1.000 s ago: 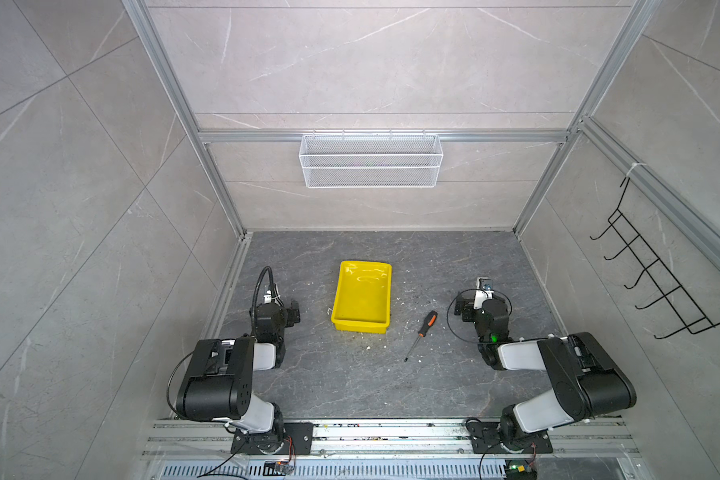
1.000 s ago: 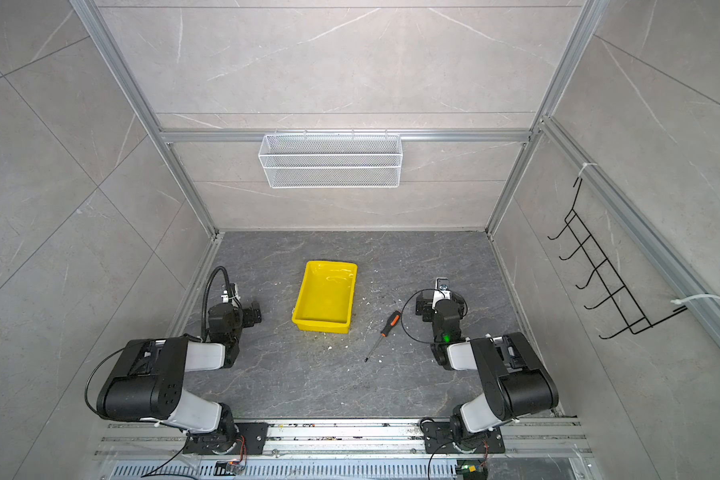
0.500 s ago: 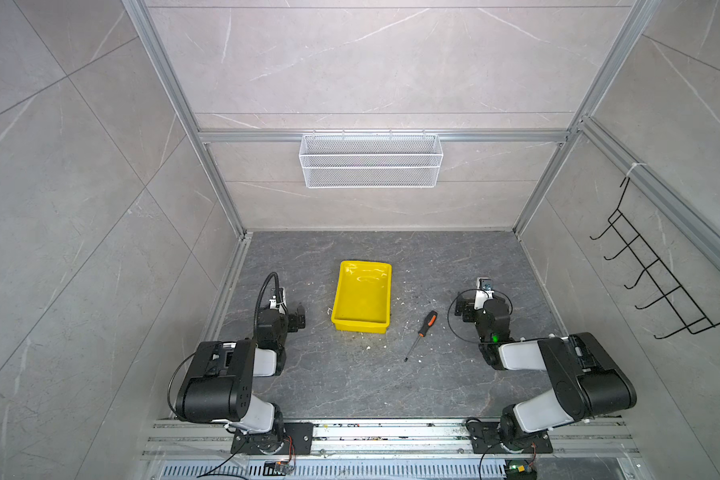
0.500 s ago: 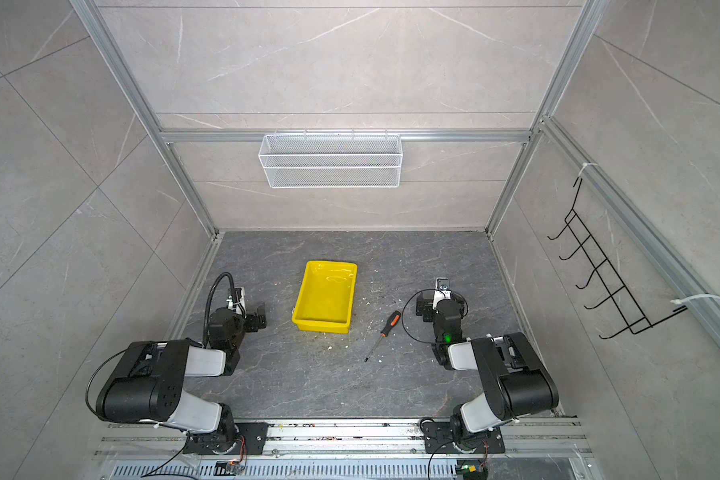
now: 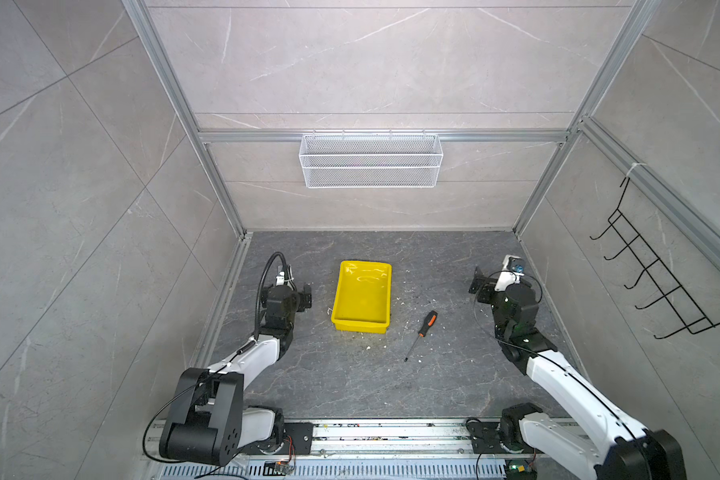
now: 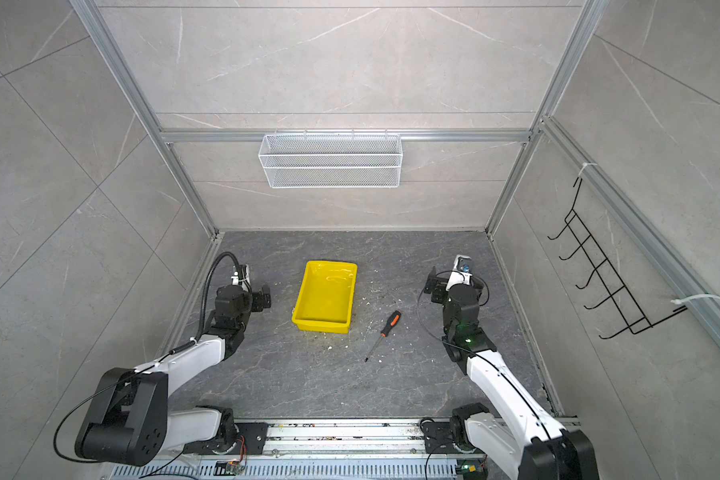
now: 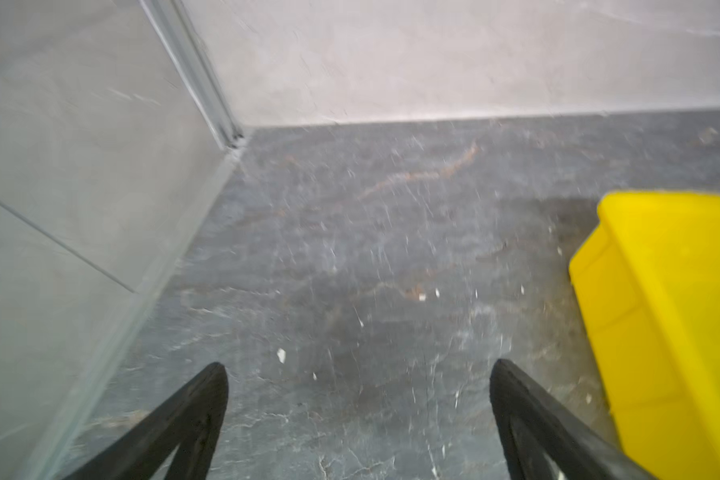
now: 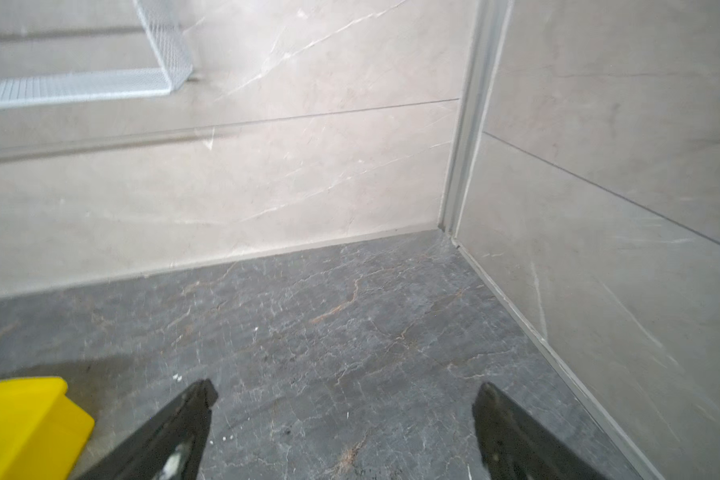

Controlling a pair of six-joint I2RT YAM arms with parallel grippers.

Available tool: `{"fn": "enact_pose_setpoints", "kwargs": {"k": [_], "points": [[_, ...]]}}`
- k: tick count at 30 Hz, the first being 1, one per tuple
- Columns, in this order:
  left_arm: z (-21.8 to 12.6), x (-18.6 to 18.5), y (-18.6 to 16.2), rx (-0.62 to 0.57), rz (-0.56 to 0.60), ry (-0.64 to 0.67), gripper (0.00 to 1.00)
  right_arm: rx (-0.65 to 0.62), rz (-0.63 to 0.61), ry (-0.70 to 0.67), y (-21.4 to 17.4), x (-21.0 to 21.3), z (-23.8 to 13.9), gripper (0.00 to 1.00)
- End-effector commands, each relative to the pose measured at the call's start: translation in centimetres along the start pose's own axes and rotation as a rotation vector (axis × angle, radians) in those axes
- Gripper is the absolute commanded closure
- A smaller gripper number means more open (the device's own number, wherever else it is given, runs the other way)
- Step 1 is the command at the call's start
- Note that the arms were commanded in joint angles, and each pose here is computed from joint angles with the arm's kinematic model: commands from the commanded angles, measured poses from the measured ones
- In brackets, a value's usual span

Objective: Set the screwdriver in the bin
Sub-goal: 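Lower the right gripper over the screwdriver while the left gripper nears the bin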

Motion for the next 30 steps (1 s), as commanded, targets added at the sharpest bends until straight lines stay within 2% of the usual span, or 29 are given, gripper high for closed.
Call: {"fn": "enact_pose_setpoints", "kwargs": {"k": [1, 3, 5, 8, 9, 11, 13, 15, 18, 21, 26, 30], "points": [[-3.1, -3.4, 1.6, 0.021, 0.098, 0.008, 0.00, 0.182, 0.158, -0.309, 0.1, -2.5, -1.6, 0.00], [-4.9, -5.2, 3.0, -0.060, 0.073, -0.061, 0.00, 0.258, 0.138, -0.336, 1.4, -1.9, -1.5, 0.00], [-5.9, -6.4, 3.3, -0.105, -0.042, -0.211, 0.00, 0.308, 0.153, -0.360, 2.1, -1.2, -1.0, 0.00], [-6.3, -7.8, 1.9, -0.081, -0.157, -0.383, 0.00, 0.356, 0.192, -0.309, 2.1, 0.0, 0.2, 0.00], [-6.1, -8.1, 1.3, -0.068, -0.205, -0.395, 0.00, 0.376, 0.218, -0.291, 1.7, 0.4, 0.6, 0.00], [-6.0, -8.4, 2.2, -0.046, -0.208, -0.417, 0.00, 0.448, 0.295, -0.250, 0.2, 1.1, 1.2, 0.01], [-5.8, -8.1, 2.6, 0.041, -0.188, -0.365, 0.00, 0.541, 0.387, -0.203, -2.3, 1.9, 1.7, 0.03], [-5.2, -7.1, 1.8, 0.137, -0.207, -0.224, 0.00, 0.588, 0.418, -0.171, -5.0, 3.2, 1.7, 0.05], [-4.7, -5.6, 0.3, 0.208, -0.242, -0.021, 0.00, 0.595, 0.302, -0.152, -7.7, 5.8, 0.6, 0.05], [-4.6, -5.0, -0.5, 0.238, -0.279, 0.062, 0.00, 0.673, 0.234, -0.174, -10.1, 7.7, 0.1, 0.05], [-4.5, -5.3, -0.2, 0.223, -0.340, 0.033, 0.00, 0.778, 0.254, -0.214, -13.9, 8.1, 0.4, 0.06], [-4.4, -5.4, -1.7, 0.218, -0.397, 0.037, 0.00, 0.831, 0.267, -0.204, -15.7, 8.5, 0.9, 0.18]]}}
Point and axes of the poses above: each gripper's point midway between its finger pads, its own z axis out along the fingers, its own x axis along the line the jaws close on, y = z × x, the point moved 8 cm from there along -z, back along the fingers, and after that the axes turned 8 degrees about z, right-handed, at the moved point
